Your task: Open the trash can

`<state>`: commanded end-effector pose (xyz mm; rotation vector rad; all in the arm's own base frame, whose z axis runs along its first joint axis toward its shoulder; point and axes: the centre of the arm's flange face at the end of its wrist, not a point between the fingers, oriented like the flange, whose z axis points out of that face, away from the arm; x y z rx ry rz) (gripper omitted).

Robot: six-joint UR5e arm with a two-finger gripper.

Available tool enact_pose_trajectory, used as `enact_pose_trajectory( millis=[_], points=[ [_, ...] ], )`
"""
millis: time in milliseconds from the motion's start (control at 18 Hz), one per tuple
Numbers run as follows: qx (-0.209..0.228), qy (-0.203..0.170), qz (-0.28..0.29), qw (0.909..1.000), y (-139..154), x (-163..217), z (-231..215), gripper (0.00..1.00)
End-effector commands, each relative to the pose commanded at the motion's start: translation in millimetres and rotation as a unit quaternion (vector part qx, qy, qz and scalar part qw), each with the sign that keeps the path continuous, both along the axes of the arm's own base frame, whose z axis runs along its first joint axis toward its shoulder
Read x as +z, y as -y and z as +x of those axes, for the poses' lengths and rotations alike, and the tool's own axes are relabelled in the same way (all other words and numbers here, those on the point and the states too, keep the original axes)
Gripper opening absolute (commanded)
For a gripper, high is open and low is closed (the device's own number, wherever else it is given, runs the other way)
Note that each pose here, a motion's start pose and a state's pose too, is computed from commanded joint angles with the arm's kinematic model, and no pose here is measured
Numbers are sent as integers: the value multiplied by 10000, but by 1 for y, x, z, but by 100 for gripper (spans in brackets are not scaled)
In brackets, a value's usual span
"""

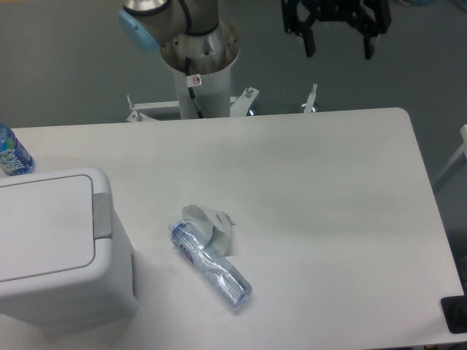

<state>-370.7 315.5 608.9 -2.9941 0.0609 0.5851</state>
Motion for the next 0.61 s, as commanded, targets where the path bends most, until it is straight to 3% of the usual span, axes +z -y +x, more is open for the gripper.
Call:
enact_pose_trajectory(
  millis=[444,611],
  points=[
    [-57,33,37,10000,-7,-1,-1,100],
    [135,77,556,9983,-22,-5,-9,100]
  ],
)
